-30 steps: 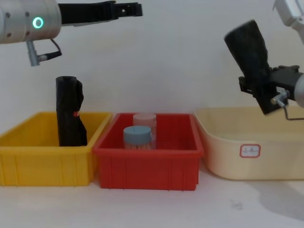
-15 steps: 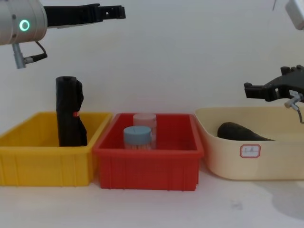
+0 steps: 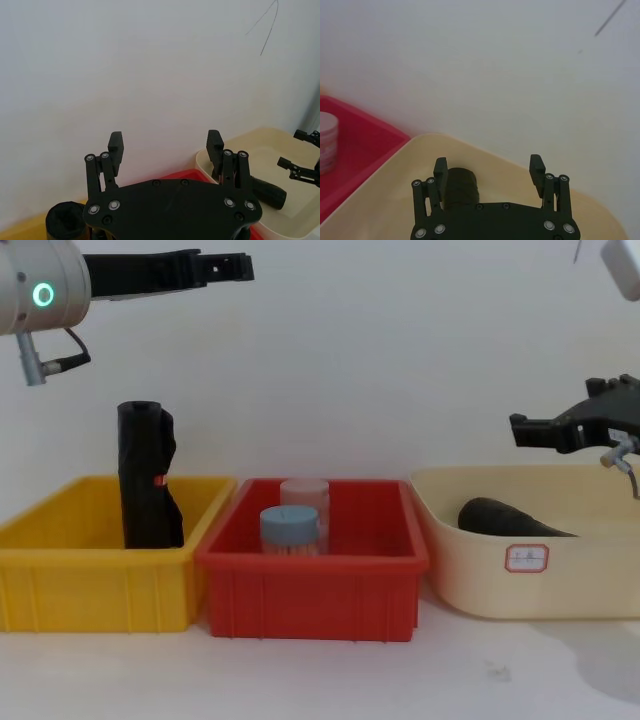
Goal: Pick up the garbage bag with the one hand and transfer it to the other hand.
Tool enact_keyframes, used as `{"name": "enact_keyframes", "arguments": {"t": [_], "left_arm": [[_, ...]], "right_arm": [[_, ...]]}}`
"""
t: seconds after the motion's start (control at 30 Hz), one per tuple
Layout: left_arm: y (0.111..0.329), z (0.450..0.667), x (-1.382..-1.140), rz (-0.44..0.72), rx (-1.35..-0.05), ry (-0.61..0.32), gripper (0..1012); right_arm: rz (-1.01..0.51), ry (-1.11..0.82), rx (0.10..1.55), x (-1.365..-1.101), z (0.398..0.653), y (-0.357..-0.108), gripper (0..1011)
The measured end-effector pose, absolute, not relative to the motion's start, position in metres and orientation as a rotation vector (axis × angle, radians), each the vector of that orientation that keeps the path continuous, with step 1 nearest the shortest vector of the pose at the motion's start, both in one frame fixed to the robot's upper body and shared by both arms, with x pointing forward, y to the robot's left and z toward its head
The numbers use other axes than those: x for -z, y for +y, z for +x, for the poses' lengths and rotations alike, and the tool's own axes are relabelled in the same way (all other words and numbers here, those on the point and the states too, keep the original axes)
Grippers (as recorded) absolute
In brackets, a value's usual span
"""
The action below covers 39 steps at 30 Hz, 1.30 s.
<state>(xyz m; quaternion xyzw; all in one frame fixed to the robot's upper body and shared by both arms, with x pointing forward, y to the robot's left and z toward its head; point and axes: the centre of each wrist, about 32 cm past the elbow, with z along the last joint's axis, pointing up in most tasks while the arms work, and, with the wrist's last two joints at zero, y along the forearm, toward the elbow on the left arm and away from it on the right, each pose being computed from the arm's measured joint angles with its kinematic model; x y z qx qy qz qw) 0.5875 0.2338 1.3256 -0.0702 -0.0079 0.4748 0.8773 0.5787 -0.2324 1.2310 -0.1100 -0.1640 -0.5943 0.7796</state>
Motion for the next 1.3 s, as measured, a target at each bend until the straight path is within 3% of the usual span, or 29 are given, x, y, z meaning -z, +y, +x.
{"name": "enact_keyframes", "arguments": {"t": [0.63,1.3], "left_arm": [[0.235,0.587,-1.325,-0.147,-0.999,-0.017,1001],[0.235,0.587,-1.325,-0.147,-1.001,-0.017,1001]], "right_arm": [[-0.242,-0.349,1.044,-1.241,0.583,-0.223,1001],[-0.302,-0.217,0.744,-1.267,0.602,-0.189,1001]]}}
